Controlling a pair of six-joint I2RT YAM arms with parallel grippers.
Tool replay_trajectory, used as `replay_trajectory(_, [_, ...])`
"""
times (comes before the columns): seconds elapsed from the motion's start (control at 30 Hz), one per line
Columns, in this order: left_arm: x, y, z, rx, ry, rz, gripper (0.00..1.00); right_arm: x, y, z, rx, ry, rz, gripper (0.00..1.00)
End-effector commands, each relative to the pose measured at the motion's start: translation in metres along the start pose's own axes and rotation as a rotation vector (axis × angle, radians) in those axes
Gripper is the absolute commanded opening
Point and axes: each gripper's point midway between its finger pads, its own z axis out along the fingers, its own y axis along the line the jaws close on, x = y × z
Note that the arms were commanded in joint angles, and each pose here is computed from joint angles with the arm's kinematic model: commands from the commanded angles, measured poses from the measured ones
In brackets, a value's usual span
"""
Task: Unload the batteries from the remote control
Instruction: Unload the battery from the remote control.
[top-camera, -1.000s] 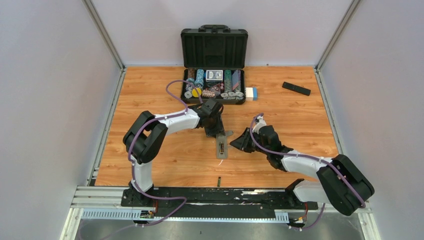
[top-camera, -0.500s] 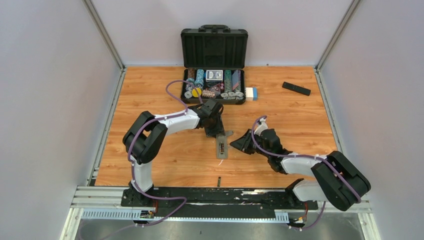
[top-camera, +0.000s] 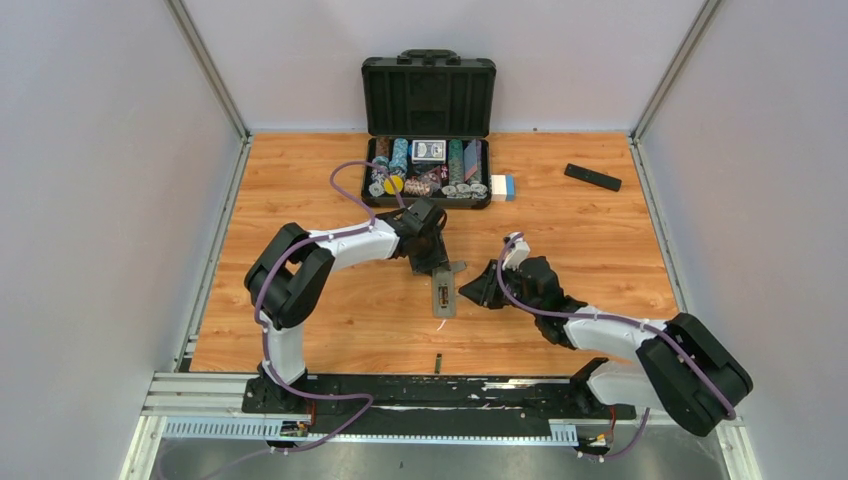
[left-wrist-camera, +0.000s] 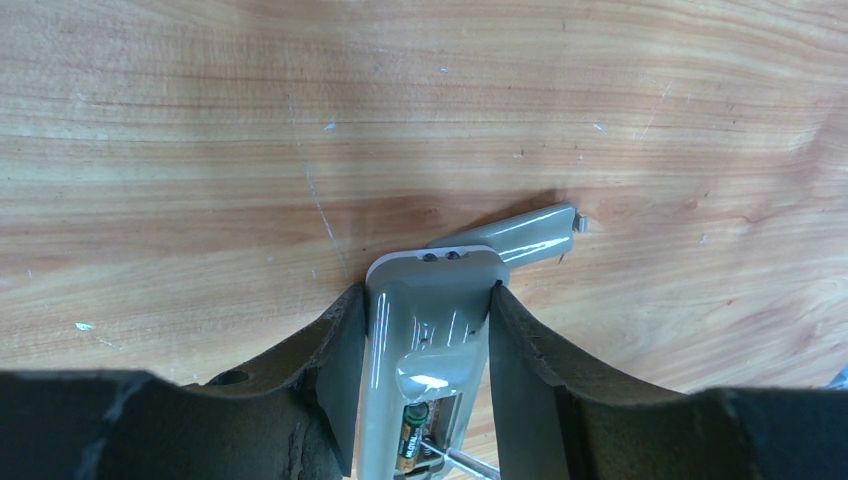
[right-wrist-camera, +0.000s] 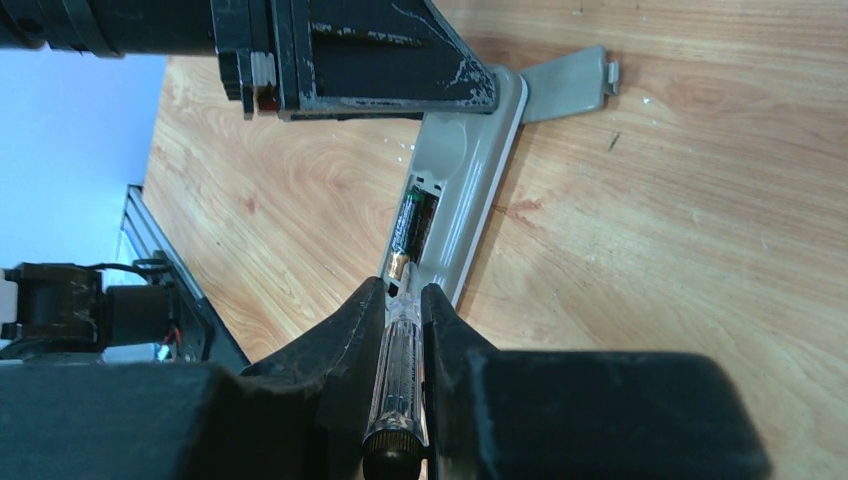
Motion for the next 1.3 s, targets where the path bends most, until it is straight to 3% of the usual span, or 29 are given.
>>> replay_trajectory(0.0, [0.049,0.083,0.038,-0.273,0.099,-0.003,0.07,-0.005,0.016,0.008,-0.089,-0.034,0.041,0.00])
replay_trajectory(0.13, [0.054,0.082,0.041,-0.259,0.116,-0.010,0.07,-0.005,0.027,0.011,-0.171,-0.042,0.059,0.00])
replay_trajectory(0.3, [0.054,0.083,0.041,-0.259,0.113,-0.008,0.07,-0.002,0.033,0.009,-0.216,-0.023,-0.038,0.00])
replay_trajectory(0.5, [0.052,0.082,0.041,-0.263,0.107,-0.004,0.07,0.003,0.016,0.012,-0.136,0.011,-0.112,0.00])
replay_trajectory(0.83, [0.049,0.081,0.037,-0.254,0.101,0.038,0.10,0.005,0.001,0.010,-0.040,0.025,-0.077,0.00])
replay_trajectory(1.13, [0.055,0.081,0.038,-0.226,0.114,0.025,0.14,-0.025,0.001,0.004,0.016,-0.122,-0.022,0.00])
replay_trajectory(1.27, [0.054,0.079,0.038,-0.222,0.116,0.026,0.14,-0.022,0.008,0.009,-0.026,-0.107,0.003,0.00])
